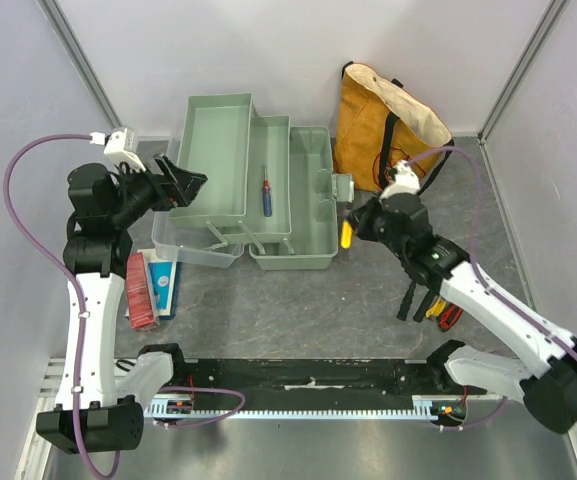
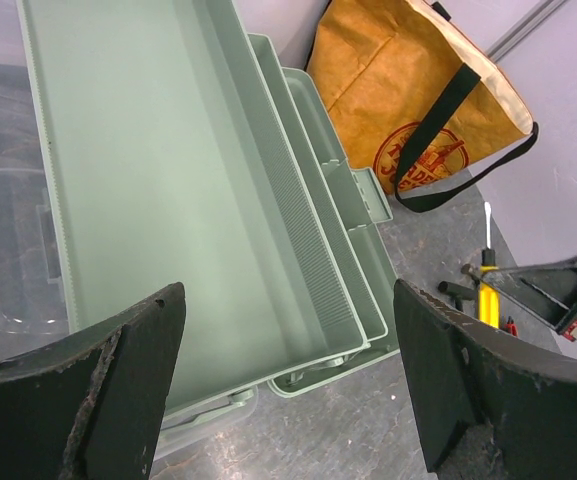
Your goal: Pack the tool kit
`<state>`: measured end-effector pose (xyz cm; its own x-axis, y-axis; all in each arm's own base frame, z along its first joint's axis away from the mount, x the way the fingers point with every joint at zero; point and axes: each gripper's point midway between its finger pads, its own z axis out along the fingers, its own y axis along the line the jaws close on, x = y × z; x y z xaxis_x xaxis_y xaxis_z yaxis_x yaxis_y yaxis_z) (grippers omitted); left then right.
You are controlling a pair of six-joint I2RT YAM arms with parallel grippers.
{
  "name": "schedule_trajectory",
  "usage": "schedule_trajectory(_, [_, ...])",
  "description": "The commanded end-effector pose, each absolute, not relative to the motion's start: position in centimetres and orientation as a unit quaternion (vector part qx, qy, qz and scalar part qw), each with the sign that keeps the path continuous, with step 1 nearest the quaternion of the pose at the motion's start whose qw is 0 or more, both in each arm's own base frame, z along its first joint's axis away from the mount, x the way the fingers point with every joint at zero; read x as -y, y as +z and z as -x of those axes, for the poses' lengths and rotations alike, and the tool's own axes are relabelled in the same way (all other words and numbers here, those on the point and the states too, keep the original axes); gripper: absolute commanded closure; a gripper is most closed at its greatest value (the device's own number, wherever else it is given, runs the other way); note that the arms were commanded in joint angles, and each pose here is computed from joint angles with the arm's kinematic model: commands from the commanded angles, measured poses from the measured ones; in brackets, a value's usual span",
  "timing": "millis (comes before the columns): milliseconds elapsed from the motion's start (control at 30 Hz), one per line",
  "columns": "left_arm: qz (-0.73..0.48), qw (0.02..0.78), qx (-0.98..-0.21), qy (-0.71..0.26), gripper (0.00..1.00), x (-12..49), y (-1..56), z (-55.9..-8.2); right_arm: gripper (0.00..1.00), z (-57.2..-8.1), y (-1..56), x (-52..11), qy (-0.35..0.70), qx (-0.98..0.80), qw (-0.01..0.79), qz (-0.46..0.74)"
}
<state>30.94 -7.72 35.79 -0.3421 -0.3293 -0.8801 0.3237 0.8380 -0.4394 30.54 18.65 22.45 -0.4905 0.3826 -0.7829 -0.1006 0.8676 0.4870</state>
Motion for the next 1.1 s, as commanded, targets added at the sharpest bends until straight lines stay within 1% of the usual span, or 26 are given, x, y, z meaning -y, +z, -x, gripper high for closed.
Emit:
schedule_trajectory(0, [-0.008,0.587,-0.756,-0.289,0.11,8.0,36.9,-30.2,1.00,-33.2,28.5,-25.0,0.311,-0.780,0.543,-0.010])
schedule_trajectory(167, [-0.009,0.587,-0.755,-0.292,0.11,8.2,37.1,-29.7,1.00,-35.3,30.8,-30.7,0.351,-0.757,0.551,0.023])
schedule_trajectory(367, [-0.009,0.585,-0.755,-0.296,0.11,8.3,37.1,-29.5,1.00,-36.9,29.4,-35.7,0.333,-0.767,0.545,0.053])
schedule_trajectory(567, [-0.009,0.583,-0.756,-0.297,0.11,8.3,36.9,-29.5,1.00,-39.1,26.7,-36.6,0.241,-0.788,0.564,0.050])
schedule_trajectory(633, [-0.008,0.581,-0.758,-0.296,0.11,8.3,36.7,-29.6,1.00,-39.3,25.2,-36.4,0.195,-0.802,0.562,0.056])
schedule_trajectory(900, [-0.010,0.582,-0.758,-0.293,0.11,8.2,36.7,-29.4,0.93,-41.3,21.4,-36.2,0.099,-0.813,0.571,0.054])
schedule_trajectory(933, [-0.011,0.584,-0.758,-0.292,0.11,8.2,36.8,-29.4,0.91,-41.4,21.3,-36.1,0.094,-0.814,0.571,0.052])
schedule_trajectory(967, [-0.011,0.584,-0.758,-0.291,0.11,8.2,36.8,-29.3,0.87,-41.5,21.3,-35.9,0.089,-0.813,0.573,0.046])
schedule_trajectory(1033, [-0.011,0.584,-0.759,-0.288,0.11,8.1,36.7,-29.3,0.76,-41.5,21.6,-35.7,0.089,-0.812,0.575,0.043])
schedule_trajectory(1067, [-0.010,0.583,-0.760,-0.287,0.11,8.1,36.6,-29.4,0.69,-41.5,21.8,-35.7,0.089,-0.812,0.576,0.041])
